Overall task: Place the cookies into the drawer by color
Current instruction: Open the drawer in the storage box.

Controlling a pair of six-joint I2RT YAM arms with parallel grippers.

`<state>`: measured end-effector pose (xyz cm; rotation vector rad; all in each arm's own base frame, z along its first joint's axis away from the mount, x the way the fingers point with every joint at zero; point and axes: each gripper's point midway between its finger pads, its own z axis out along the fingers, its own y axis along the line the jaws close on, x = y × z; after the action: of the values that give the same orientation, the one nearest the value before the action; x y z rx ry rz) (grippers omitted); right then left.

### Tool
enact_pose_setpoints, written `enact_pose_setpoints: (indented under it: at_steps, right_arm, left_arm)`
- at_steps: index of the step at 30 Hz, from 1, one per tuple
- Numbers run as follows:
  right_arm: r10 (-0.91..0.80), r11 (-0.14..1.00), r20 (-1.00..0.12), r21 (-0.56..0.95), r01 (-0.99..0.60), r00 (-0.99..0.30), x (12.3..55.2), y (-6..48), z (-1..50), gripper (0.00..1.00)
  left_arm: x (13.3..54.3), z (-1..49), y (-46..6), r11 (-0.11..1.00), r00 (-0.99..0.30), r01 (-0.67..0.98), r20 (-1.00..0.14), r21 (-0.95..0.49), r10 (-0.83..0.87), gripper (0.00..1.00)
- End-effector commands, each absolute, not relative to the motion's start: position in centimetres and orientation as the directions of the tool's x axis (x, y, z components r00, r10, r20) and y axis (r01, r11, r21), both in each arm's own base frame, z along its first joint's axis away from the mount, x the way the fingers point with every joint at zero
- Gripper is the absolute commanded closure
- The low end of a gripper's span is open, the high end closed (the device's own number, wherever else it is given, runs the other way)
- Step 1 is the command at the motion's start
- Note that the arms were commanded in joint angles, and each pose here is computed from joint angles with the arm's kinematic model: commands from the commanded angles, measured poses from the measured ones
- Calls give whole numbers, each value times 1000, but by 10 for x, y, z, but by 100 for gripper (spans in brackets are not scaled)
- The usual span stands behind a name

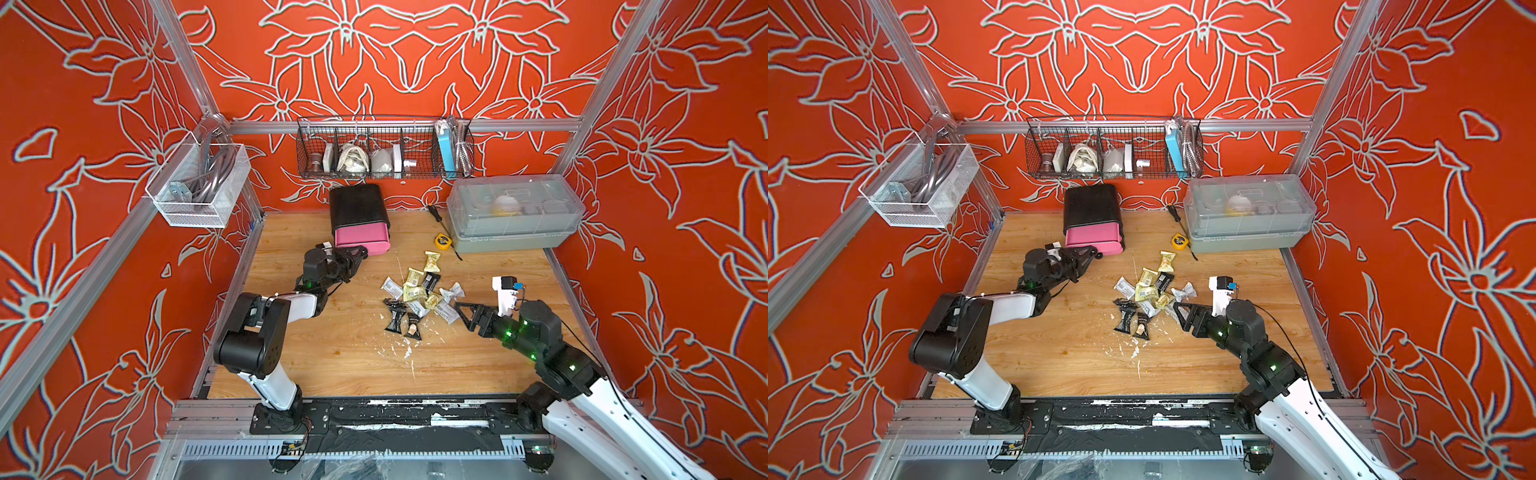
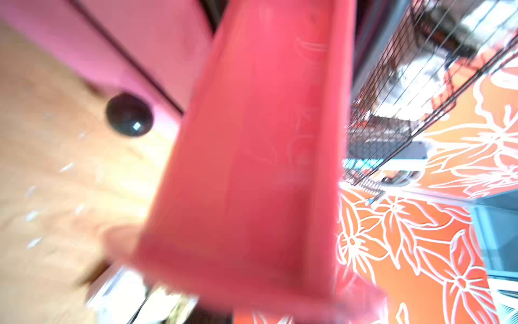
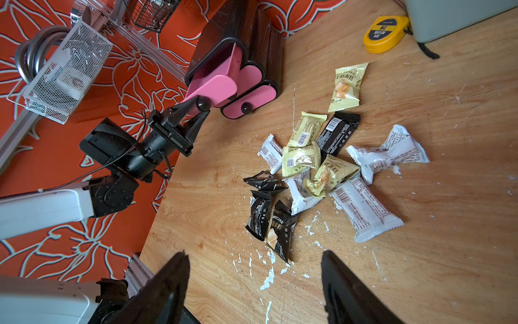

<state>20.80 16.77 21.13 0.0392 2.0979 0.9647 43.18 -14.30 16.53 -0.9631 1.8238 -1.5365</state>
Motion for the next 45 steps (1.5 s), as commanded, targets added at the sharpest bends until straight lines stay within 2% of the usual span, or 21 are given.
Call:
enact_pose_setpoints:
  at_steps: [1,6,12,22,28,34,38,41,45]
  right_arm:
    - [335,723,-671,633,-276,-662,211,166,208,23]
    - [336,721,-666,637,-274,-666,212,168,209,23]
    - [340,716,-661,643,-271,-669,213,169,207,23]
    - [335,720,-657,641,-266,-675,212,168,203,23]
    - [336,722,-657,640,-263,-675,211,167,200,23]
    - [321,735,-678,619,-279,-661,215,168,204,23]
    - [253,749,-697,580,-321,-670,219,176,212,23]
    - [145,757,-698,535,-376,-701,224,192,213,24]
    - [-52,775,-671,440,-454,-739,233,217,208,24]
  left_arm:
    - [414,148,-149,175,-615,-214,-7,-961,-789,71]
    - [399,143,-144,225,-600,-232,-43,-946,-799,68]
    - [390,133,-139,288,-587,-262,-85,-921,-805,55]
    - [387,132,-141,283,-597,-243,-86,-928,-797,44]
    - [376,154,-138,312,-594,-189,-145,-931,-792,37]
    - [351,188,-123,403,-555,-134,-269,-905,-787,34]
    - [324,221,-115,464,-544,-82,-350,-882,-763,34]
    - [301,250,-109,563,-559,-46,-446,-825,-699,34]
    - [274,284,-97,767,-621,-11,-597,-642,-508,34]
